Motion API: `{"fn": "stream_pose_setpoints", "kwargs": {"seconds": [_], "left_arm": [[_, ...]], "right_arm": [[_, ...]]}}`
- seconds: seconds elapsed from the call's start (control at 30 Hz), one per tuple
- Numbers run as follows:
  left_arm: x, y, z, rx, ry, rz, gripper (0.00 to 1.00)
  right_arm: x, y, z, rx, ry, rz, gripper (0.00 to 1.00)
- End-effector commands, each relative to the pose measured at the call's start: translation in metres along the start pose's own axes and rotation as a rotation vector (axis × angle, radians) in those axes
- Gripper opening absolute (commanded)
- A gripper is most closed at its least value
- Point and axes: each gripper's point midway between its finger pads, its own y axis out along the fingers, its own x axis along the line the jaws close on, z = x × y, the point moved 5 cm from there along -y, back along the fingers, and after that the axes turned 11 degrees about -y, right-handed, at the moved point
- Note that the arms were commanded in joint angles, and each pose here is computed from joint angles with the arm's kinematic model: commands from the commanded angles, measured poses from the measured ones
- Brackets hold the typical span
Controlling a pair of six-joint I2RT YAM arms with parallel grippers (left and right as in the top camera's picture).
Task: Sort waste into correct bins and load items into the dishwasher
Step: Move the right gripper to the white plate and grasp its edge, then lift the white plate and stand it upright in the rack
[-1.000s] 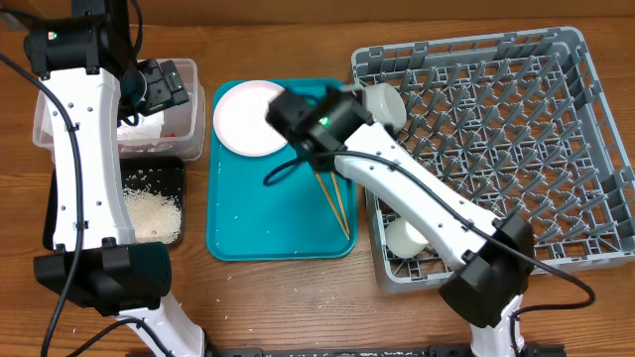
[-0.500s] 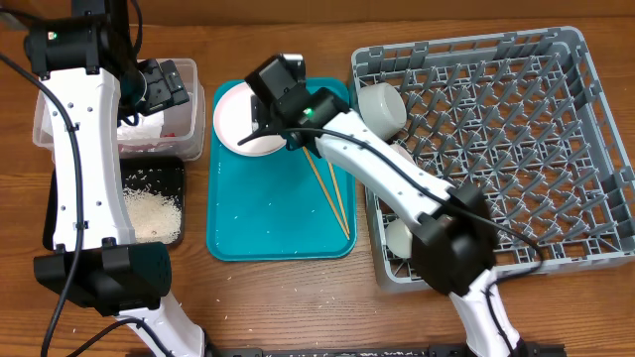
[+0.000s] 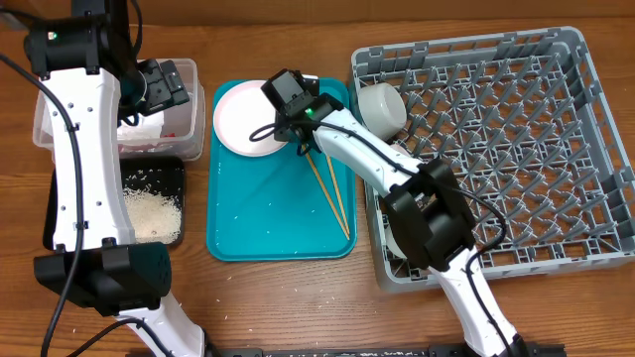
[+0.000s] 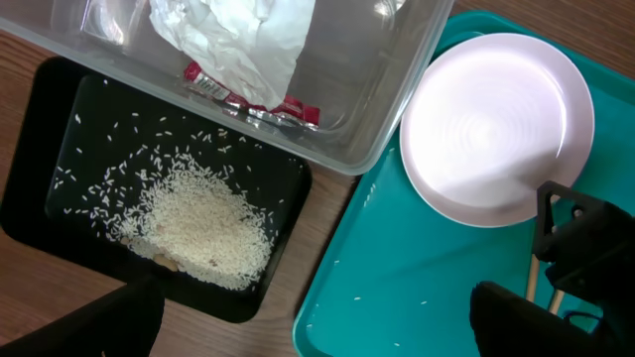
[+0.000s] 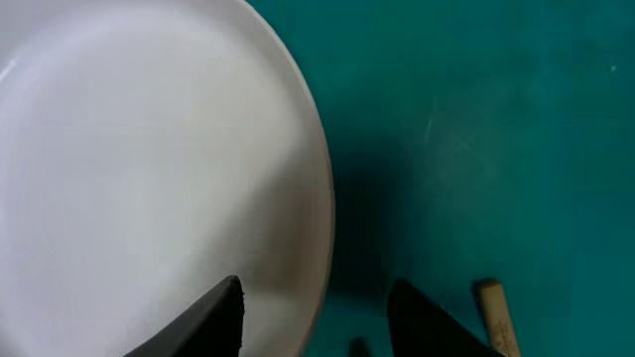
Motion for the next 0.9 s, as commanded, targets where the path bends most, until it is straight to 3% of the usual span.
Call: {"fn": "stream_pose_setpoints", "kwargs": {"seconds": [0.0,0.2,0.4,0.57,0.67,0.87], "left_arm": [[-0.002,-0.014,0.0,-0.035,0.018,0.025,1.0],[-0.002,-0.014,0.0,-0.035,0.018,0.025,1.0],[-0.002,-0.014,0.0,-0.035,0.018,0.025,1.0],[-0.002,-0.014,0.0,-0.035,0.018,0.025,1.0],[-0.002,-0.014,0.0,-0.035,0.018,0.025,1.0],[-0.002,-0.014,0.0,-0.035,0.018,0.025,1.0]], "right_arm": [[0.0,0.014,0.008,0.02,-0.007,0.007,0.44],[-0.002,0.014,0.01,0.029,-0.009,0.014,0.29],[-0.005,0.014,0.009,0.023,-0.009,0.033,0.04],[0.0,-0.002,-0.008,-0.016,-0.078,0.02,0.04],[0.004,-0.039,-0.033,-0.072,-0.222,0.002,0.04],[-0.04,-0.139,-0.081,-0.19,-0.172,0.134,0.04]]}}
